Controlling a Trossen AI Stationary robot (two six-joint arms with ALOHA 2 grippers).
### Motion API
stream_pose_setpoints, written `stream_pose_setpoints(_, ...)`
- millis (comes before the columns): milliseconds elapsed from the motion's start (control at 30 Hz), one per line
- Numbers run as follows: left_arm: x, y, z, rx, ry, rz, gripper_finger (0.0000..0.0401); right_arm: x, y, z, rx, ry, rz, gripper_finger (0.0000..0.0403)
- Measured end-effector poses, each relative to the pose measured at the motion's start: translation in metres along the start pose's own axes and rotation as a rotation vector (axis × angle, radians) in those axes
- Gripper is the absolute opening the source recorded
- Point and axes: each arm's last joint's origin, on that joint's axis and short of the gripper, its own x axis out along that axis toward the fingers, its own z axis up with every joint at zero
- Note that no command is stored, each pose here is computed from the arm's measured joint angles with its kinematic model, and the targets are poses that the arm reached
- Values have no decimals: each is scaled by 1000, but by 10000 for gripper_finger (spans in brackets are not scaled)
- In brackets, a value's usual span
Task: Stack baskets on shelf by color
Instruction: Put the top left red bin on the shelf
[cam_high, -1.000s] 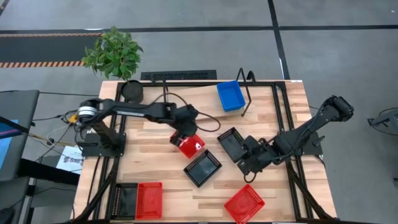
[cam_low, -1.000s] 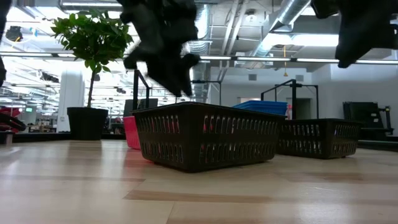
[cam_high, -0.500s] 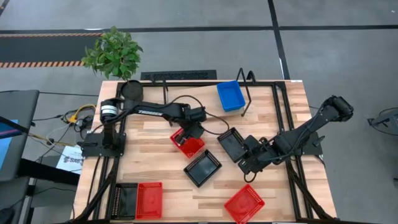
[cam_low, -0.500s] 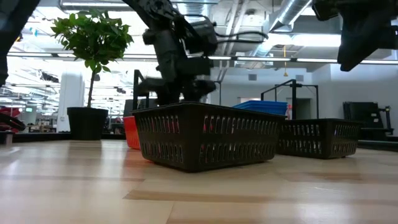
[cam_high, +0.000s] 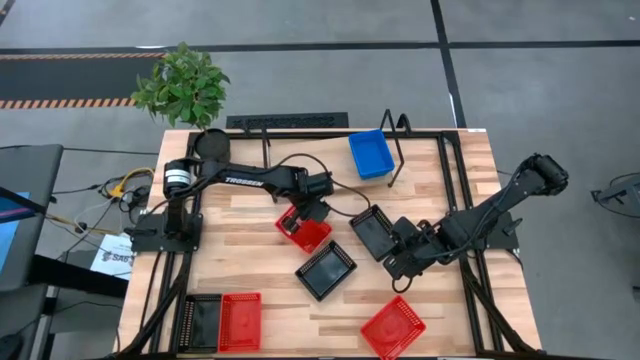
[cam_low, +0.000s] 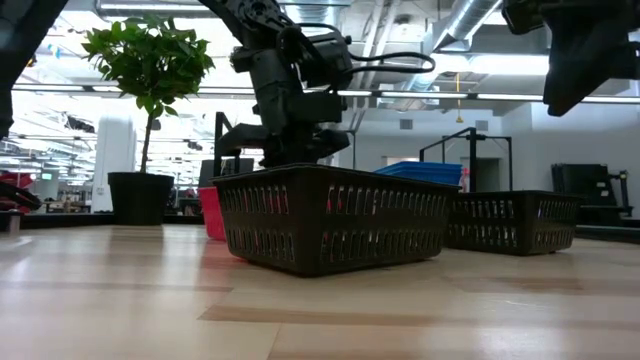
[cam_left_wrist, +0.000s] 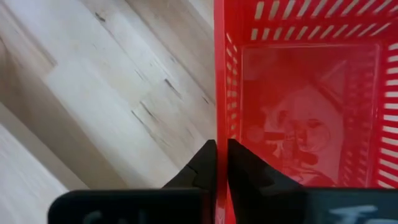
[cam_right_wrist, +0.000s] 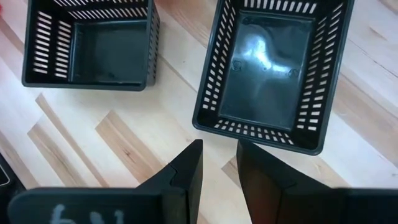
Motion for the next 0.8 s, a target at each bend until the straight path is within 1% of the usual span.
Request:
stream_pose_setpoints(100, 0, 0, 0, -9, 2, -5, 12, 0, 0, -1, -5, 1, 3, 122)
stream_pose_setpoints(167, -4, -1, -1, -38, 11, -15, 6, 0, 0, -1, -6, 2, 2, 122)
stream_pose_setpoints(300, -20, 4, 6, -131, 10, -8, 2, 0, 0, -1, -6, 2, 2, 122)
stream_pose_setpoints(367, -32, 9, 11, -176, -7, 14, 1, 0, 0, -1, -6, 2, 2, 122)
stream_pose_setpoints(433, -44, 15, 17, -248, -24, 44, 1, -1, 1, -2, -9, 3, 3, 122)
stream_pose_setpoints(533, -65, 28, 23, -418, -31, 164, 1, -1, 1, -5, -20, 7, 4, 122)
stream_pose_setpoints(667, -91, 49, 22, -736, -45, 348, 1, -3, 2, -9, -39, -2, 5, 122)
stream_pose_setpoints(733, -102, 58, 17, -867, -65, 384, 0, -4, 2, -11, -49, -11, 5, 122)
stream_pose_setpoints(800, -110, 65, 9, -1006, -82, 394, 0, -4, 3, -12, -56, -14, 7, 122)
